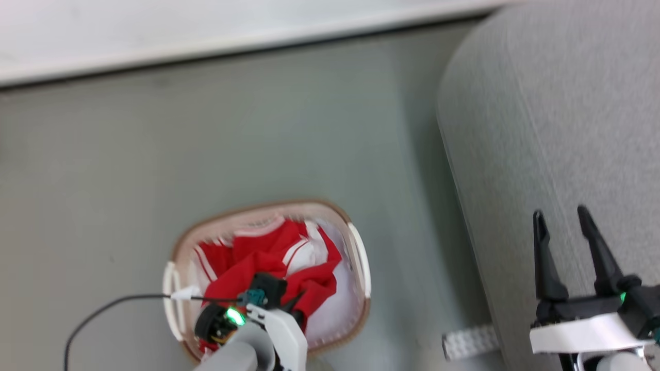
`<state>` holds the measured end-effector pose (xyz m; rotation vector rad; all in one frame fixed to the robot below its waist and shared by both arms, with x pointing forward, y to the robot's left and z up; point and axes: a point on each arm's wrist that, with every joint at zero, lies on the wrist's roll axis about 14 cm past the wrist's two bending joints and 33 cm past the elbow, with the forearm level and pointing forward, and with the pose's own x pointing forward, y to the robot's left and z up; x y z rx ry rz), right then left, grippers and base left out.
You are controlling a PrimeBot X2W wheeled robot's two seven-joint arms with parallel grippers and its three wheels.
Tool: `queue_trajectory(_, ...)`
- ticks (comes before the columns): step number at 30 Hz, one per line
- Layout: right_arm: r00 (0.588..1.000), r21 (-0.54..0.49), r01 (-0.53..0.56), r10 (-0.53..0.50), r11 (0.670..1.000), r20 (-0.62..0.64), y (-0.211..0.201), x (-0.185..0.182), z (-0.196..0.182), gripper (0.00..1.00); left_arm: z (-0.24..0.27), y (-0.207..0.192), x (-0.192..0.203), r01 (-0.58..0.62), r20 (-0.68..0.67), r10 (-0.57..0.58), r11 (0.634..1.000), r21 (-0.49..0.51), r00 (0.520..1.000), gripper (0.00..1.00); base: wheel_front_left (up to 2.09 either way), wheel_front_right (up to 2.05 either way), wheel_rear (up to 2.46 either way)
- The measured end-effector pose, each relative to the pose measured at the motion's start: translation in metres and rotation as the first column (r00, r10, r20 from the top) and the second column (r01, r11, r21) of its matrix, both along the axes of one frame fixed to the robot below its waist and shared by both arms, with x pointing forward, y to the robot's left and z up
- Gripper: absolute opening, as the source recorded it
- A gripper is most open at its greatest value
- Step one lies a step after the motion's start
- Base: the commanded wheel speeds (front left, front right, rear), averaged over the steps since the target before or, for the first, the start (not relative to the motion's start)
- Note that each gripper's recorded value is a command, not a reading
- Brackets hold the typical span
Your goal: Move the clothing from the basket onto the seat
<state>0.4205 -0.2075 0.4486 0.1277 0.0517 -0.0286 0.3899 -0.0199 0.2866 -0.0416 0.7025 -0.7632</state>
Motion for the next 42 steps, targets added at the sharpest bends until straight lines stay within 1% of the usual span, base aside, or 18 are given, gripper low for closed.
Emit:
queue_trajectory(4,0.999,0.010,-0.022,0.022,1.000,0.036,0.009,-0.014,0.017,1.00,0.037,0.007,0.003,-0.069,0.066,0.072,0.996,-0.050,0.995,0.00,0.00,0.00,0.00)
queue_trajectory(7,0.997,0.017,-0.040,0.039,0.999,0.068,0.016,-0.023,0.030,1.00,0.069,0.014,0.011,-0.123,0.125,0.135,0.987,-0.100,0.983,0.00,0.00,0.00,0.00)
queue_trajectory(12,0.990,0.021,-0.076,0.073,0.997,0.119,0.029,-0.036,0.048,1.00,0.126,0.026,0.024,-0.183,0.241,0.228,0.963,-0.196,0.943,0.00,0.00,0.00,0.00)
queue_trajectory(17,0.983,0.019,-0.108,0.104,0.994,0.150,0.039,-0.046,0.059,1.00,0.179,0.034,0.029,-0.203,0.334,0.299,0.934,-0.293,0.894,0.00,0.00,0.00,0.00)
queue_trajectory(23,0.976,0.014,-0.127,0.122,0.992,0.178,0.045,-0.057,0.069,1.00,0.242,0.043,0.032,-0.193,0.437,0.368,0.898,-0.396,0.820,0.00,0.00,0.00,0.00)
queue_trajectory(30,0.975,0.008,-0.125,0.121,0.992,0.188,0.045,-0.067,0.071,1.00,0.323,0.043,0.030,-0.113,0.542,0.414,0.857,-0.503,0.731,0.00,0.00,0.00,0.00)
queue_trajectory(34,0.974,0.007,-0.126,0.122,0.992,0.193,0.045,-0.069,0.073,1.00,0.358,0.049,0.029,-0.086,0.586,0.434,0.846,-0.527,0.684,0.00,0.00,0.00,0.00)
queue_trajectory(37,0.972,0.003,-0.134,0.131,0.991,0.197,0.048,-0.070,0.074,1.00,0.373,0.057,0.031,-0.093,0.609,0.447,0.848,-0.522,0.655,0.00,0.00,0.00,0.00)
queue_trajectory(42,0.964,-0.023,-0.146,0.148,0.989,0.220,0.052,-0.069,0.083,1.00,0.396,0.057,0.029,-0.073,0.633,0.455,0.843,-0.533,0.626,0.00,0.00,0.00,0.00)
